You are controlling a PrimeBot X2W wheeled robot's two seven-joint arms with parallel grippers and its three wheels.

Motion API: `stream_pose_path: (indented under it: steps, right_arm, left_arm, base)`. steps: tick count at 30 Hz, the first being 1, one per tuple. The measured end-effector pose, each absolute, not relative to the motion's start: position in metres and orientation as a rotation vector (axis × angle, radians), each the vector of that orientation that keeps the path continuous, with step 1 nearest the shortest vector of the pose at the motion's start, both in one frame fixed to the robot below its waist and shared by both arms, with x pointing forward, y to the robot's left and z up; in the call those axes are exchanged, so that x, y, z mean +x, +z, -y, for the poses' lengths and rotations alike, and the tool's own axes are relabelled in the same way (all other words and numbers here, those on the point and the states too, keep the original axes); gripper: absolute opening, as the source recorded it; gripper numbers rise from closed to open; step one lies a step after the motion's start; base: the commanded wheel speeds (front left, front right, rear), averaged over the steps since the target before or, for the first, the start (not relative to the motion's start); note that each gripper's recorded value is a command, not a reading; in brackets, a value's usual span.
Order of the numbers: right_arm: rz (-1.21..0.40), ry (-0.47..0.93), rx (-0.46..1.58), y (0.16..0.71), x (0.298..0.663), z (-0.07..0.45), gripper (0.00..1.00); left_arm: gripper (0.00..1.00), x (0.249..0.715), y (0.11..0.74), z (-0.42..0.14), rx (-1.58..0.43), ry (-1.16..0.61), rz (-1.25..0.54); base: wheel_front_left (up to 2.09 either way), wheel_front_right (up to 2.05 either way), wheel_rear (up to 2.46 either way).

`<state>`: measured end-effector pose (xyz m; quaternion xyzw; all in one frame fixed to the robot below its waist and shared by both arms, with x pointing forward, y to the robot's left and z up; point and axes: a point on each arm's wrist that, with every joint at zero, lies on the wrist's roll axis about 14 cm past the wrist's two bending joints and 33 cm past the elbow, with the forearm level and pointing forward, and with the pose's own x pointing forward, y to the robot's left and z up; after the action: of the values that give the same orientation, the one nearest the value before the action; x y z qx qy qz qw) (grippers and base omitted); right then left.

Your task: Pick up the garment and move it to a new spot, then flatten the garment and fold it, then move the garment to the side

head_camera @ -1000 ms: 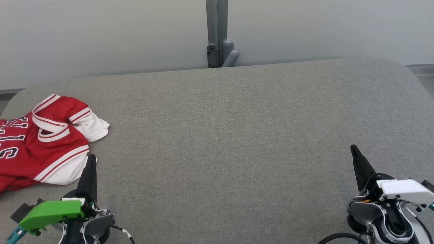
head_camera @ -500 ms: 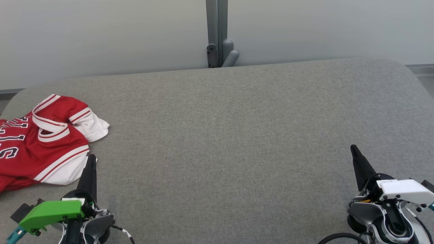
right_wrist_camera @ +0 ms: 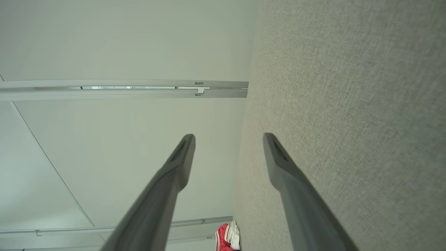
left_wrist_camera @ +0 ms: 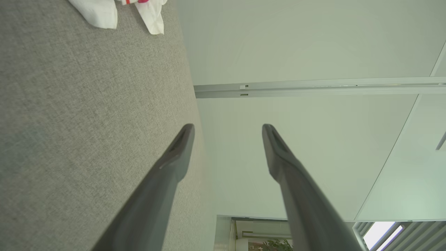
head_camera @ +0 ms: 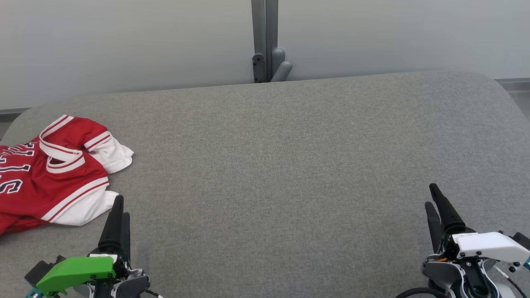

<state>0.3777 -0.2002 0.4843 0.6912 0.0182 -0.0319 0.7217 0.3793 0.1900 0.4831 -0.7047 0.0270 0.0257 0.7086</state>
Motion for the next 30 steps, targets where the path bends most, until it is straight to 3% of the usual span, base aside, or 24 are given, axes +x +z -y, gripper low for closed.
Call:
stream_pose_path:
  steps: [16, 30]
  right_arm:
    - [-0.036, -0.022, 1.055, 0.497, 0.377, 0.194, 1.0]
    - [-0.02, -0.013, 0.768, 0.499, 0.375, 0.195, 1.0]
  left_arm:
    - [1.0, 0.379, 0.479, -0.179, -1.213, 0.045, -0.105]
    - [1.0, 0.374, 0.474, -0.177, -0.9, 0.026, -0.115]
  base:
    - [0.0, 0.0, 0.0]
    - [0.0, 0.0, 0.0]
